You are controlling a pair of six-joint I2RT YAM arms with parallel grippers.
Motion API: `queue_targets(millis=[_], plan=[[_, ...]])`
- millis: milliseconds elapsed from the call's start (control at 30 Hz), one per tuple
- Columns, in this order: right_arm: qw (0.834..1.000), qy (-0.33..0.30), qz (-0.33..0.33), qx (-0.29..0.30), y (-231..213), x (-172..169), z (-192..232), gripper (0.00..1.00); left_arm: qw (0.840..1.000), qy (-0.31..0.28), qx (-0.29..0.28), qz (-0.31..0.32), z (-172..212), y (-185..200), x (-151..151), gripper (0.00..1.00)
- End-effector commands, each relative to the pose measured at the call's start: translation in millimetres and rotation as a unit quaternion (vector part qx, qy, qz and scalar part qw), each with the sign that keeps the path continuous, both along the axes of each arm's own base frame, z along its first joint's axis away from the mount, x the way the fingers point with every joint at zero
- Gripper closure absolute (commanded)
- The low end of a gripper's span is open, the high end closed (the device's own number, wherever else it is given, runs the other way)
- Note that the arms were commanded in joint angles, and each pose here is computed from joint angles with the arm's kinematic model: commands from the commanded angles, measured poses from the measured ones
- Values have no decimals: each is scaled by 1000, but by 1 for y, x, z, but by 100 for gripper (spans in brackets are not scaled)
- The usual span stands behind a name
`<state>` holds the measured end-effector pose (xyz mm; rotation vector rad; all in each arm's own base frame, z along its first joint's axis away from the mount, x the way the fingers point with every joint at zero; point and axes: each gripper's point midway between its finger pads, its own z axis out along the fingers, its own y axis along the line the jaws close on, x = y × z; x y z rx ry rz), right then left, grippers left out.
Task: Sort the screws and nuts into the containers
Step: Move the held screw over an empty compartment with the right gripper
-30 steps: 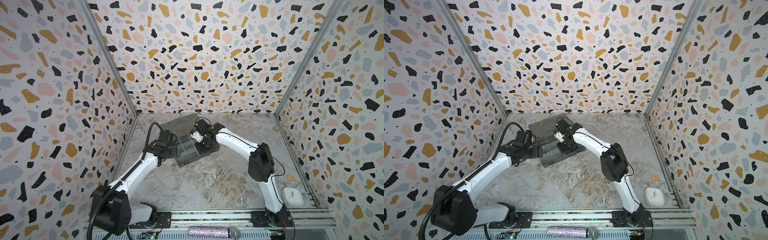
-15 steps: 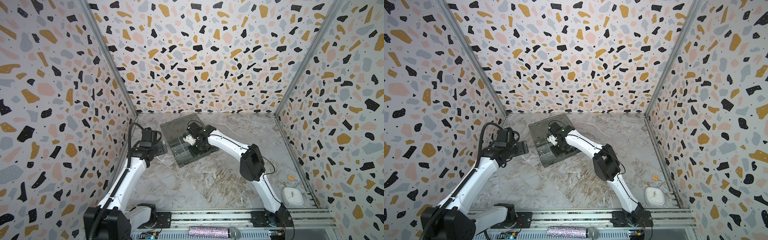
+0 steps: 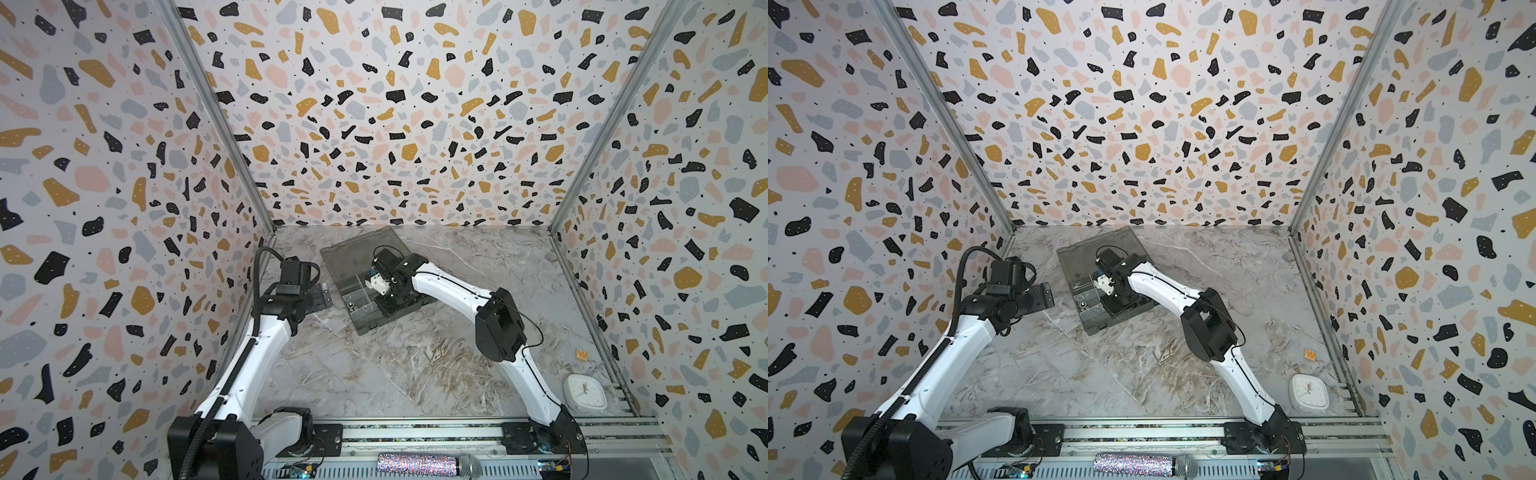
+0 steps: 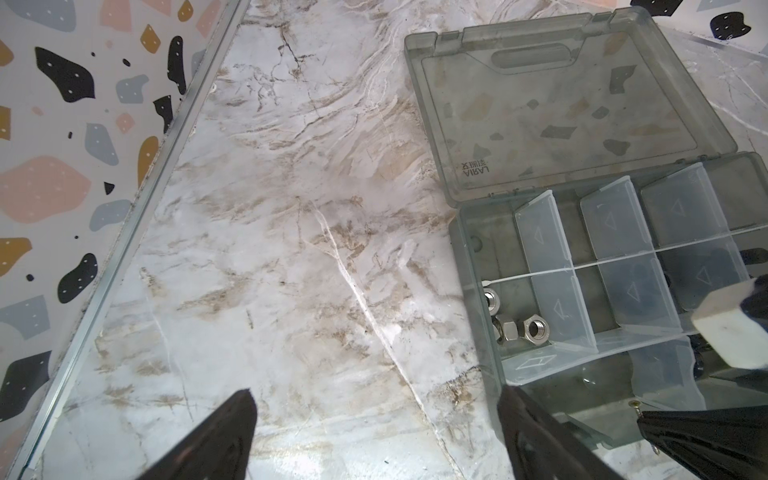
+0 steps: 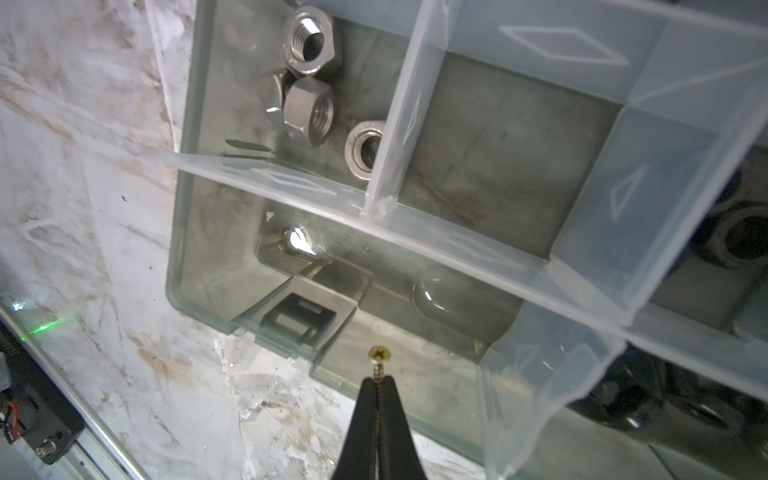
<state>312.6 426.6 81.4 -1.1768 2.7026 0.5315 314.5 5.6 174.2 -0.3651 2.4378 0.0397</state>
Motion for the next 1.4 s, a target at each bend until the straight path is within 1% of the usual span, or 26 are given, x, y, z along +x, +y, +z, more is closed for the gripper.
queue_targets(millis=[0, 367, 633, 1000, 1367], plan=[[1000, -4, -3, 12, 4, 9, 3, 99, 1000, -9, 0, 6, 5, 3, 0, 8], [1000, -2, -13, 22, 2, 20, 9, 98, 1000, -10, -3, 5, 5, 3, 6, 8], [999, -12, -21, 35, 1, 28, 26, 97, 1000, -10, -9, -1, 5, 0, 12, 8], [999, -2, -28, 36, 0, 36, 15, 96, 1000, -8, -7, -3, 4, 0, 20, 9], [999, 14, -26, 29, -2, 31, 2, 96, 1000, 3, -7, -3, -3, 0, 19, 9]])
